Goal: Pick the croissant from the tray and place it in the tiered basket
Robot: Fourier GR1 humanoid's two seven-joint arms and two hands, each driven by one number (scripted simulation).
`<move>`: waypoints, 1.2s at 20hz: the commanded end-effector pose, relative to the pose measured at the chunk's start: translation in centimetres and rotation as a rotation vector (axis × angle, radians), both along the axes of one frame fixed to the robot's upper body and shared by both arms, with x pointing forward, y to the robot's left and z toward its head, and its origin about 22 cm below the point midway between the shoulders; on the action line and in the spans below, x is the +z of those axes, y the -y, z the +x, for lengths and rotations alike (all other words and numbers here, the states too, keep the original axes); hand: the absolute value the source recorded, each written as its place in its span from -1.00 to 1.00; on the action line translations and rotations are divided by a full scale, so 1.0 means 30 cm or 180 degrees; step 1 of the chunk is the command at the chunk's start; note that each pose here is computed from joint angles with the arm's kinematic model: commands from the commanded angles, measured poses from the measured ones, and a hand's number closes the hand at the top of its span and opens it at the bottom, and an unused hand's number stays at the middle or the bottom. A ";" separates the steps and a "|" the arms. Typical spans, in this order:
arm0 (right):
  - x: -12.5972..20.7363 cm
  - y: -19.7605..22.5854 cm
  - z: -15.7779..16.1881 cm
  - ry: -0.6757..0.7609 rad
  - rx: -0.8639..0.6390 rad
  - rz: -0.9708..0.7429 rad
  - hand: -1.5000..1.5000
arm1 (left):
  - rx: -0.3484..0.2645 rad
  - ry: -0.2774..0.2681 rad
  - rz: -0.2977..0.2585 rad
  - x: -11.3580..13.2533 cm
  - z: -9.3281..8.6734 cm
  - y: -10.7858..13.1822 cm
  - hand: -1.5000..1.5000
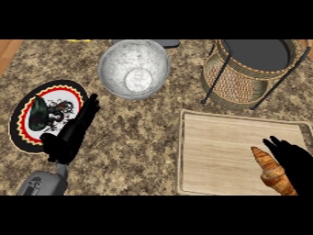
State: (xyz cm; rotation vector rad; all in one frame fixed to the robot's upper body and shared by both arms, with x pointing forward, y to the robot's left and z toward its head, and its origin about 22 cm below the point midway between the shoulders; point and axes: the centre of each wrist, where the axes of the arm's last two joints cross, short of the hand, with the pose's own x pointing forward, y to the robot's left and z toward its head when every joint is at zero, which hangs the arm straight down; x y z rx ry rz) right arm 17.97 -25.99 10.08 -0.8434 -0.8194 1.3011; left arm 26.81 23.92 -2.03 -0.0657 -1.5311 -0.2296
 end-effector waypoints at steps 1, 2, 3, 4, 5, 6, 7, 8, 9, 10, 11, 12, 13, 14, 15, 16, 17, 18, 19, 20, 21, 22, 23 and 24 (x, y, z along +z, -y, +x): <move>-0.011 0.040 0.068 0.0007 -0.0163 0.0015 -1.00 | -0.0035 -0.0025 -0.0007 -0.030 -0.044 0.025 0.00; -0.050 0.063 0.004 0.0000 -0.0130 -0.0044 -1.00 | -0.0055 -0.0011 -0.0043 0.012 -0.028 -0.004 0.00; -0.093 0.096 0.016 -0.0072 -0.0139 -0.0034 -1.00 | 0.0024 -0.0018 -0.0024 -0.009 0.034 0.010 0.00; -0.035 0.053 0.051 -0.0069 -0.0196 0.0003 -1.00 | -0.0029 -0.0012 -0.0068 -0.007 0.044 -0.008 0.00; -0.072 -0.018 0.039 -0.0034 -0.0119 -0.0023 -1.00 | 0.0005 0.0021 -0.0001 -0.040 0.011 0.019 0.00; -0.083 0.086 0.070 -0.0071 -0.0171 0.0002 -1.00 | 0.0028 0.0015 -0.0051 0.019 0.010 0.010 0.00; -0.090 0.084 -0.030 -0.0161 -0.0085 -0.0079 -1.00 | 0.0014 -0.0002 -0.0091 -0.018 -0.040 0.015 0.00; -0.068 0.075 0.097 -0.0113 -0.0156 0.0013 -1.00 | -0.0020 0.0034 -0.0041 -0.001 0.027 0.026 0.00; -0.119 0.076 0.018 -0.0143 -0.0075 -0.0035 -1.00 | 0.0021 0.0048 -0.0029 -0.045 0.032 0.056 0.00; -0.158 0.126 0.020 -0.0133 -0.0092 0.0016 -1.00 | -0.0045 -0.0013 -0.0054 0.029 -0.020 0.012 0.00; -0.075 0.080 0.059 -0.0192 -0.0116 -0.0001 -1.00 | -0.0068 -0.0040 0.0022 -0.023 0.003 -0.034 0.00; -0.178 0.122 0.083 -0.0149 -0.0110 0.0038 -1.00 | 0.0013 0.0017 -0.0016 0.033 -0.010 0.035 0.00; -0.177 0.076 0.071 -0.0185 -0.0058 -0.0005 -1.00 | 0.0012 -0.0016 0.0002 0.046 0.000 0.016 0.00; -0.161 0.099 0.044 -0.0163 -0.0108 0.0005 -1.00 | -0.0023 -0.0008 -0.0035 0.017 -0.011 -0.013 0.00; -0.169 0.116 0.027 -0.0177 -0.0045 0.0005 -1.00 | -0.0006 0.0016 -0.0045 -0.005 -0.081 -0.006 0.00; -0.171 0.098 0.072 -0.0191 -0.0096 0.0001 -1.00 | -0.0001 0.0024 0.0008 0.003 -0.039 -0.011 0.00; -0.175 0.126 0.063 -0.0150 -0.0074 0.0068 -1.00 | -0.0037 0.0013 -0.0071 0.033 0.039 -0.023 0.00; -0.248 0.105 0.075 -0.0102 -0.0071 0.0098 -1.00 | -0.0010 -0.0004 -0.0020 -0.038 -0.047 0.039 0.00; -0.234 0.120 0.057 -0.0114 -0.0047 0.0108 -1.00 | -0.0026 0.0000 -0.0017 0.019 -0.026 -0.013 0.00; -0.239 0.081 0.120 -0.0090 -0.0042 0.0307 1.00 | -0.0008 0.0030 -0.0015 0.003 0.014 0.004 0.00; -0.212 0.113 0.089 0.0059 0.0019 0.0562 1.00 | -0.0014 0.0042 0.0036 0.063 0.020 0.018 0.00; -0.214 0.127 0.059 0.0208 0.0124 0.0518 1.00 | -0.0002 0.0004 -0.0048 -0.009 -0.059 0.036 0.00; -0.277 0.107 0.055 0.0206 0.0197 0.0457 1.00 | -0.0011 -0.0020 -0.0043 0.056 -0.006 -0.009 0.00; -0.260 0.072 0.026 0.0297 0.0196 0.0505 1.00 | -0.0033 0.0006 0.0022 0.045 -0.010 0.053 0.00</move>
